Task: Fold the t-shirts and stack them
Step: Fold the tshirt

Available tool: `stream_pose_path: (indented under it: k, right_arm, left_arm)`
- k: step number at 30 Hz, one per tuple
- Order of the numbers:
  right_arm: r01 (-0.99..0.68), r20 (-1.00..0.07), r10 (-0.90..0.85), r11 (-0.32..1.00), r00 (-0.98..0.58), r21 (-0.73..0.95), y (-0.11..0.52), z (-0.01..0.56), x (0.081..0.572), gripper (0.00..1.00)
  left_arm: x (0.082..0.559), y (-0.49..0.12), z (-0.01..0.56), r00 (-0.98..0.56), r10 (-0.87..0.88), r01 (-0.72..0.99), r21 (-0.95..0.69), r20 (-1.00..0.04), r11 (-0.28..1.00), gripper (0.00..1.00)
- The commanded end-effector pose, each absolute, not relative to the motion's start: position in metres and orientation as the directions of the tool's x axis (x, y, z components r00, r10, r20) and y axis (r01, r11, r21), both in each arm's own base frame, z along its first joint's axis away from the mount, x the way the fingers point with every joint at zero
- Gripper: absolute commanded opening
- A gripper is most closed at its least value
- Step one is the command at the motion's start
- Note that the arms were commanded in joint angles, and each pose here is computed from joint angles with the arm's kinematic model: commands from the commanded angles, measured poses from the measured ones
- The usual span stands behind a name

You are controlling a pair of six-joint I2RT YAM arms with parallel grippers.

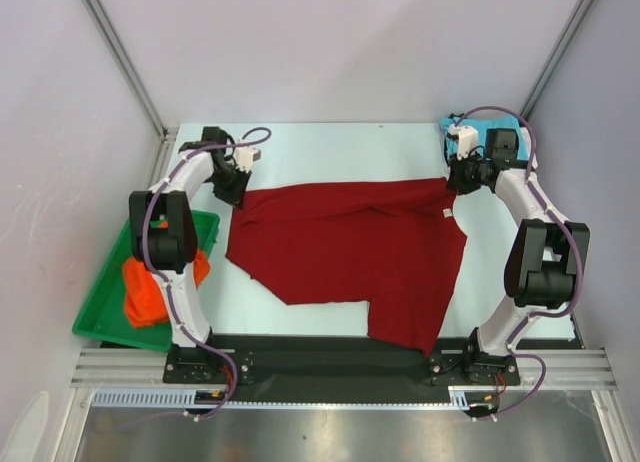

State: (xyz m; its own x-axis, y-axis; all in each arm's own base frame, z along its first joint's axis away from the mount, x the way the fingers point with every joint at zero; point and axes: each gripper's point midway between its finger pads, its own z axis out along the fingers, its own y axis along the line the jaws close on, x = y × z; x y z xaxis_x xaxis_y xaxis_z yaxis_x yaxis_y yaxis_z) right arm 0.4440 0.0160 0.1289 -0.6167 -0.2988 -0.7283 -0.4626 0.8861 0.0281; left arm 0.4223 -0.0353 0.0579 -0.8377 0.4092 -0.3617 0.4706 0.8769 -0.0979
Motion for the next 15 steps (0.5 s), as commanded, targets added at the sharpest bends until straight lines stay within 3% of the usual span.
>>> stream_pose_path:
  k: [1,15]
  right_arm:
    - [-0.465,-0.766,-0.322,0.884,-0.557,-0.033,0.014,0.151,0.459,0.00]
    - [-0.455,-0.766,-0.313,0.890,-0.561,-0.031,0.011,0.147,0.465,0.00]
  left_arm:
    - [0.419,-0.059,0.080,-0.811,0.425,0.508,-0.122,-0.402,0.853,0.15]
    - [0.386,-0.029,0.029,-0.845,0.488,0.510,-0.051,-0.219,0.859,0.11]
